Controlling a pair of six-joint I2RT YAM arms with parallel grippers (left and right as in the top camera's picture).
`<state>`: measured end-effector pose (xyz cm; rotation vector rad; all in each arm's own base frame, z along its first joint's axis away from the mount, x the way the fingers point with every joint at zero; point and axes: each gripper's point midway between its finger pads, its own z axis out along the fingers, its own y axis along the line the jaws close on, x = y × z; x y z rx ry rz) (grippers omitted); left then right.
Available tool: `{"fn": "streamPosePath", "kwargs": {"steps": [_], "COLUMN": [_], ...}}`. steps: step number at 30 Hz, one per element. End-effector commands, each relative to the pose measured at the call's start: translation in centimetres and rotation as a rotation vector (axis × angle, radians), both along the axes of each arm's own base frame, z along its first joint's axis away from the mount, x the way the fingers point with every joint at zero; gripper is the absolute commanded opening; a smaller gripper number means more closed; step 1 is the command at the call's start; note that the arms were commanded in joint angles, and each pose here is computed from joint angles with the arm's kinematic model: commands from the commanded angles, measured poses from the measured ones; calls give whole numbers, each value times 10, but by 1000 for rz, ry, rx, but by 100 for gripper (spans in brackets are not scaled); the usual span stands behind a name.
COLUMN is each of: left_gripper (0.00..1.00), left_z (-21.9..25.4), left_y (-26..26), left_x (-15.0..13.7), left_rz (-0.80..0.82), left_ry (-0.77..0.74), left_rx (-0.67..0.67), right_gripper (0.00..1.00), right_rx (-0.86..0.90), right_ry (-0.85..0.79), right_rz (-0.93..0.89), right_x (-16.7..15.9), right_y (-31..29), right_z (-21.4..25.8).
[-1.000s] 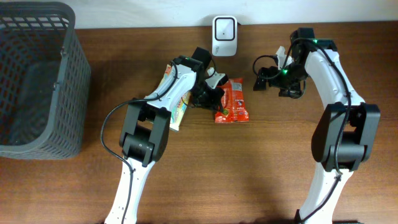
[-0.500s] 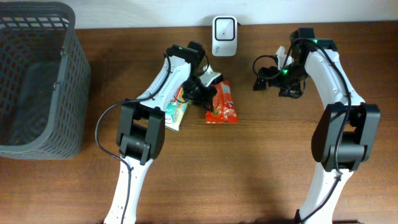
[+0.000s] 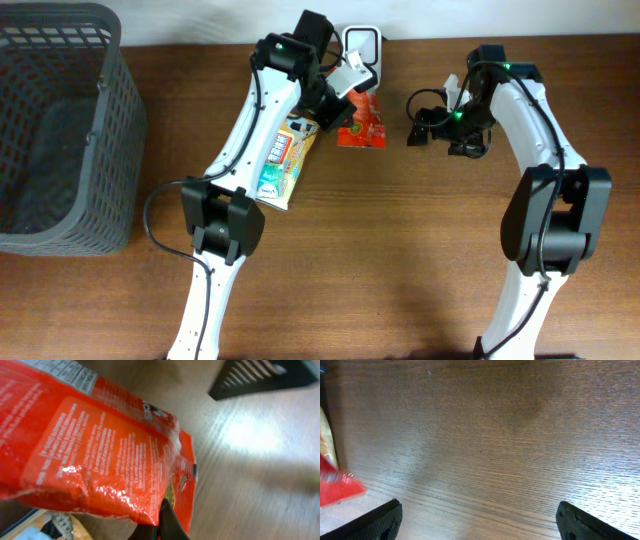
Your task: Scan the item barcode
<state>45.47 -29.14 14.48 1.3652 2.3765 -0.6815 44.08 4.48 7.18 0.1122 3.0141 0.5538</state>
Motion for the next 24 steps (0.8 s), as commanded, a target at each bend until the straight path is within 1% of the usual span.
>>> {"fn": "streamPosePath", "kwargs": {"steps": [1,2,5,8,12,17,21,22,24], "left_gripper": [0,0,0,0,0,0,0,0,0], "left_z": [46,52,62,62,64,67,69,71,78], "left_y": [-3,-2,-1,-1,-1,0,4,7,8], "left_x": [-14,-17,-18,-18,-18,-18,-10,-9,-10], "left_rz": [-255,-296,-354,-380,-413,-482,-471,-465,-457], "left_ry": [-203,-234,-298,-317,-341,-393,-415,-415,-405], "left_rx": [-38,-37,-38,-37,-38,-48,-49,-61,-127], "right_gripper": [98,98,98,98,98,98,99,98,98], "right_rx": [-9,-9,-9,-9,-11,-11,-11,-3,9], "right_ry": [-2,-2,-2,-2,-54,-54,-98,-89,-101], "right_rz": [-1,-1,-1,-1,-1,-1,-1,0,1], "right_x": [-1,-1,-1,-1,11,11,21,19,22], "right_y": [-3,-3,-3,-3,-3,-3,-3,-2,0], "right_z": [0,0,1,0,2,2,4,4,5]}}
